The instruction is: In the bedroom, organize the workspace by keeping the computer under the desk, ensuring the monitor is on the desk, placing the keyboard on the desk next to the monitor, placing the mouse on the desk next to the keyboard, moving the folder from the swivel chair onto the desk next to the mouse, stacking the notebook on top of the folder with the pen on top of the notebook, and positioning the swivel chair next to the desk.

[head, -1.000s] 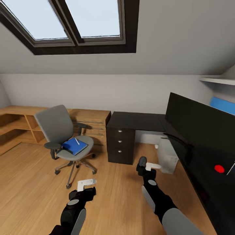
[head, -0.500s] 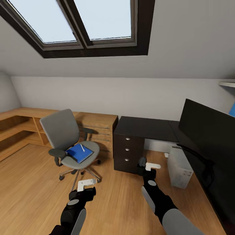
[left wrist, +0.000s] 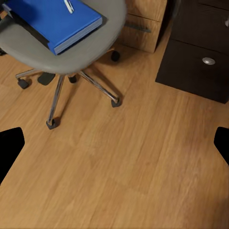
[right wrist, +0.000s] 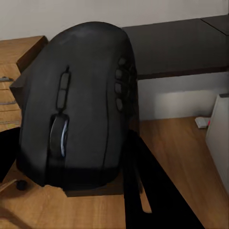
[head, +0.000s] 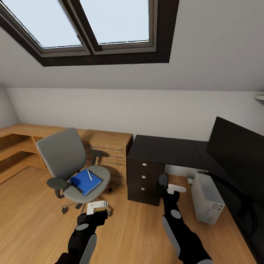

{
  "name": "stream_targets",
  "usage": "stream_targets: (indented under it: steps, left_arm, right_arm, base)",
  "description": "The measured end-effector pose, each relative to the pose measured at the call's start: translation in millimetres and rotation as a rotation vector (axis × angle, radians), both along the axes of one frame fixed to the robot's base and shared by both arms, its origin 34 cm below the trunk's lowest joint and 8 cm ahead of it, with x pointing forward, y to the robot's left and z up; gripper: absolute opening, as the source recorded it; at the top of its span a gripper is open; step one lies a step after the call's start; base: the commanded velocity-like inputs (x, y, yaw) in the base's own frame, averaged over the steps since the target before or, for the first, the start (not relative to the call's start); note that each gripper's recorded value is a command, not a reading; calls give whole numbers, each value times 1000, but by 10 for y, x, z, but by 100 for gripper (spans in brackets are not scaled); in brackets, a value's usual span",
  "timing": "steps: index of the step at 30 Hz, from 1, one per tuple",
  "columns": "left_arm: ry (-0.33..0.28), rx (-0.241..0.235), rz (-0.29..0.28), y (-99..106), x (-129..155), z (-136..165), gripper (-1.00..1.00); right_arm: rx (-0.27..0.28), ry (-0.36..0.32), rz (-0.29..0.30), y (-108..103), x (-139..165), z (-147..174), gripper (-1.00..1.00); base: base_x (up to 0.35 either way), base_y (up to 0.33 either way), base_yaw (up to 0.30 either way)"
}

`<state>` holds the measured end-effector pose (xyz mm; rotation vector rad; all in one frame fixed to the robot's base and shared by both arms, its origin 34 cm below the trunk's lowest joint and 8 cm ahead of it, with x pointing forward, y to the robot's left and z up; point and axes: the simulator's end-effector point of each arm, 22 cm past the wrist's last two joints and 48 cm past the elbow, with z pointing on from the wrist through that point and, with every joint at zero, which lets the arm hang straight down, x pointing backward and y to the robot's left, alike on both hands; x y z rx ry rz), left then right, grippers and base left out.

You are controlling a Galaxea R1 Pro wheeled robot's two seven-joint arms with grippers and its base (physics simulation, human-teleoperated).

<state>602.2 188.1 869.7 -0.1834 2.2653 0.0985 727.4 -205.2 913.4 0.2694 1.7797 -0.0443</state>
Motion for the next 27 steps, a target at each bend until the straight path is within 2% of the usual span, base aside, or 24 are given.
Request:
stream_targets:
  steps: [9, 20, 24, 26, 27]
  left_arm:
    - [0, -1, 0, -4, -13, 120, 100]
    - [-4, -3, -1, -7, -29, 270, 100]
    - [-5, -2, 0, 1, -36, 318, 100]
    - [-5, -2, 0, -2, -41, 342, 100]
    - [-4, -2, 0, -4, -43, 352, 100]
  right_arm:
    - [1, -4, -3, -13, -33, 127, -100]
    - [-20, -1, -4, -149, -47, 268, -100]
    - [-14, 37, 17, -84, -35, 376, -100]
    - [-22, 120, 56, -4, -21, 384, -100]
    - [-25, 135, 67, 16, 0, 413, -100]
  base:
    - [327, 0, 0]
    - [327, 0, 0]
    - [327, 0, 0]
    - [327, 0, 0]
    - [327, 0, 0]
